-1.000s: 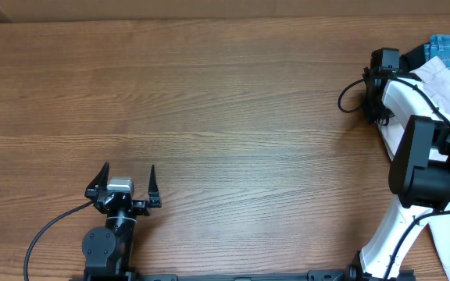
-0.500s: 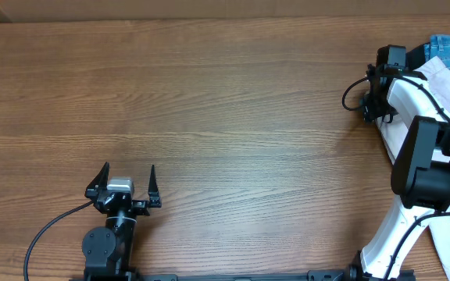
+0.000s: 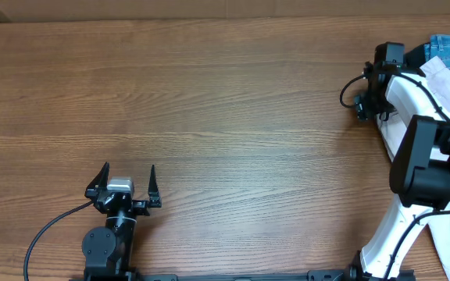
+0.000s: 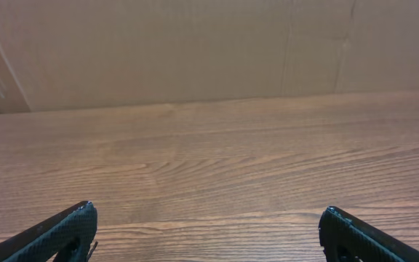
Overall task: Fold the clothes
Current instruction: 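Close the right gripper on the beige pants' waistband belt loop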
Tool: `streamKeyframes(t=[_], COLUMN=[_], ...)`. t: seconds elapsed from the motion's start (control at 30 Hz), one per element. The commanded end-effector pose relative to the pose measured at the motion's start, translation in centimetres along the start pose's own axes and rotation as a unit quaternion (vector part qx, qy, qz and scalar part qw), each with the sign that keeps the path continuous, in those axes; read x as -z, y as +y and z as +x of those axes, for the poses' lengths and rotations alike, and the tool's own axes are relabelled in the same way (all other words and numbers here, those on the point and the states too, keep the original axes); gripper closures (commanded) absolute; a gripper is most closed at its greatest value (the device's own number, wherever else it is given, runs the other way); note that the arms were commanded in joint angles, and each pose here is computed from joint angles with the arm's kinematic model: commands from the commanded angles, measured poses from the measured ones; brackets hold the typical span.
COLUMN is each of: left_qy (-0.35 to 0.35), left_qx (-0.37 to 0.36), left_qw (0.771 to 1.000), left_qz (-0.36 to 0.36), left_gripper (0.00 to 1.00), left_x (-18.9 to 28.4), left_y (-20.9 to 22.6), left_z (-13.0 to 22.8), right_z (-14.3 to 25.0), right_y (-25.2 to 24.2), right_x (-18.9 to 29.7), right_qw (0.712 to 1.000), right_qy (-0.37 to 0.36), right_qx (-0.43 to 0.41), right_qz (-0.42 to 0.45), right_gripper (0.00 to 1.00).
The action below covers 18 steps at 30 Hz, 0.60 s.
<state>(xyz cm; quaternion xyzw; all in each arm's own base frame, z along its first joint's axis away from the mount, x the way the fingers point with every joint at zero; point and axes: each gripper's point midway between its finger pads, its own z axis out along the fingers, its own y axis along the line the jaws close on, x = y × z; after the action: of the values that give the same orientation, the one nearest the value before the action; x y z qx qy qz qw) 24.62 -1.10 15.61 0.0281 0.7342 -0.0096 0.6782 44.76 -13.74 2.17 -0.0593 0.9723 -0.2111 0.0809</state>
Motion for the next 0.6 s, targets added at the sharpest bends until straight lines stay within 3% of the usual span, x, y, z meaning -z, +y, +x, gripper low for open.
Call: streamKeyframes(t=[0.0, 0.4, 0.57], left_qy=[-0.002, -0.002, -0.002], left_qx=[-0.006, -0.006, -0.006], left_qw=[1.0, 1.0, 1.0], left_qz=[0.002, 0.002, 0.002], left_gripper=[0.0, 0.0, 0.0], left_x=[0.0, 0.0, 0.0], left_y=[-0.1, -0.1, -0.1], left_z=[0.0, 0.0, 0.0], right_z=[-1.0, 1.6, 1.7], right_y=[1.9, 0.8, 1.5], right_x=[0.1, -1.8, -2.9], right_qw=[0.999, 0.998, 0.996], right_qy=[-0.011, 0.022, 0.022], right_qx=[0.003, -0.018, -0.022], right_qz=[-0.044, -0.064, -0.085], right_gripper=[0.02, 0.07, 0.22])
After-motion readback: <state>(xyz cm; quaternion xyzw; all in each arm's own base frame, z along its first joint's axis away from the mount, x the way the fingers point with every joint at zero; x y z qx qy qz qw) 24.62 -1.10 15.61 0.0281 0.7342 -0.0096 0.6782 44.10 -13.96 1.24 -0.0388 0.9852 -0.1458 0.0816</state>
